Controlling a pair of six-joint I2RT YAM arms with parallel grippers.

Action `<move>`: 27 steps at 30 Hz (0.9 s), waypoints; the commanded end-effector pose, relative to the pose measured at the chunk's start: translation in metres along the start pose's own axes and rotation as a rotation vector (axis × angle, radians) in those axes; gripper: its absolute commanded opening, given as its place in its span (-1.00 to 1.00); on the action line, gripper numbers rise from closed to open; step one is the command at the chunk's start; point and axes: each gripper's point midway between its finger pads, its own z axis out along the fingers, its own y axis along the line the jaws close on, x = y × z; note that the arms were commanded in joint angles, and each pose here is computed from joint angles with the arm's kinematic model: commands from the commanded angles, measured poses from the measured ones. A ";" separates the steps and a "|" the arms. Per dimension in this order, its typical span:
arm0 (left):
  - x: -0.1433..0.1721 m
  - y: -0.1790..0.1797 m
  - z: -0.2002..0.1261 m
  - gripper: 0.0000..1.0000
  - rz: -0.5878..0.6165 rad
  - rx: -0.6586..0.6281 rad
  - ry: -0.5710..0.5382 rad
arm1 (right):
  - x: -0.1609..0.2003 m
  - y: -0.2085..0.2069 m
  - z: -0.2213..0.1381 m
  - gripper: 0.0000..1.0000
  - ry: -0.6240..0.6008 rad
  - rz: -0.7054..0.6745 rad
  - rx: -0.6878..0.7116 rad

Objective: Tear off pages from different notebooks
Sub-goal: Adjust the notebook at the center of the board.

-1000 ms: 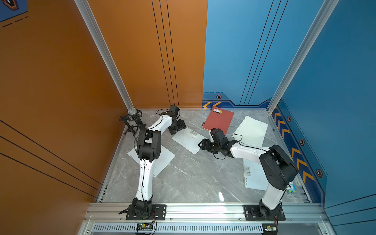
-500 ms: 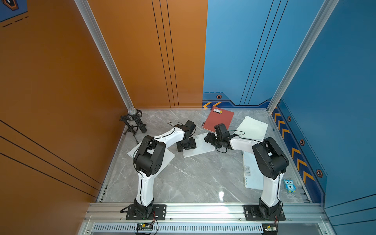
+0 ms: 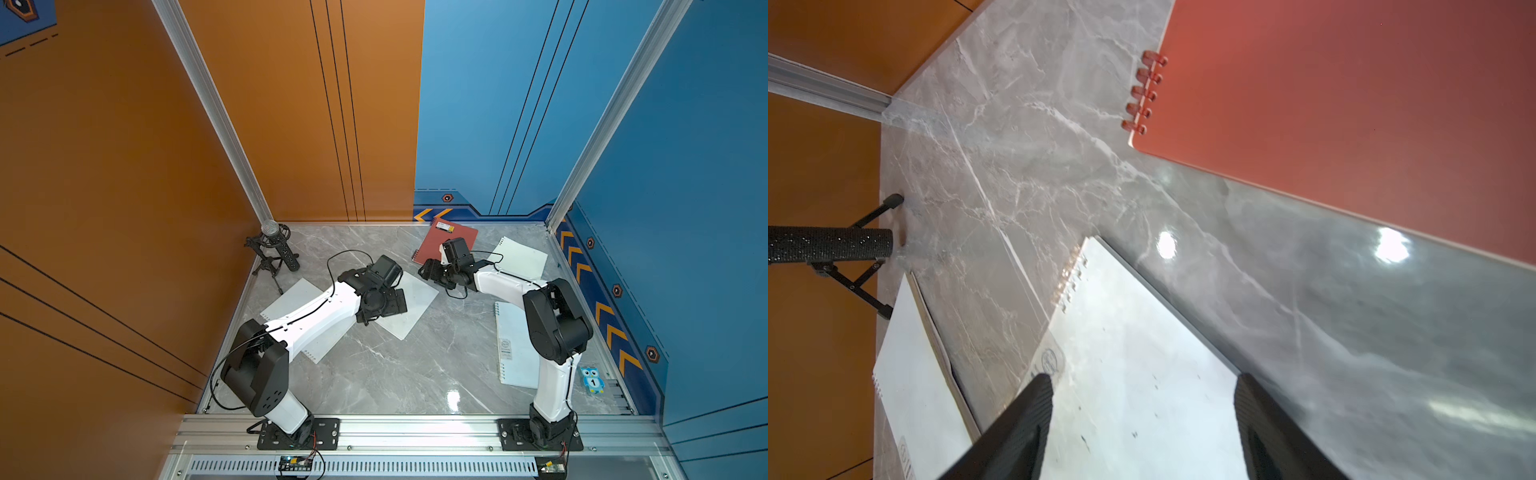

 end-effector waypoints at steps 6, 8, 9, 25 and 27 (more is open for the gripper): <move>-0.079 0.003 0.062 0.98 0.012 -0.053 0.023 | 0.065 -0.001 -0.025 0.38 0.002 0.037 0.025; -0.083 -0.008 0.075 0.98 0.034 -0.036 0.041 | 0.072 0.001 -0.023 0.36 0.001 0.052 0.012; -0.082 -0.012 0.080 0.99 0.045 -0.031 0.052 | 0.074 0.002 -0.021 0.35 0.003 0.059 0.006; -0.004 -0.017 0.091 0.97 0.055 -0.012 0.221 | 0.080 -0.004 0.004 0.25 0.023 0.123 0.006; 0.002 -0.015 0.090 0.97 0.047 -0.005 0.230 | 0.082 -0.009 0.003 0.27 0.021 0.125 0.022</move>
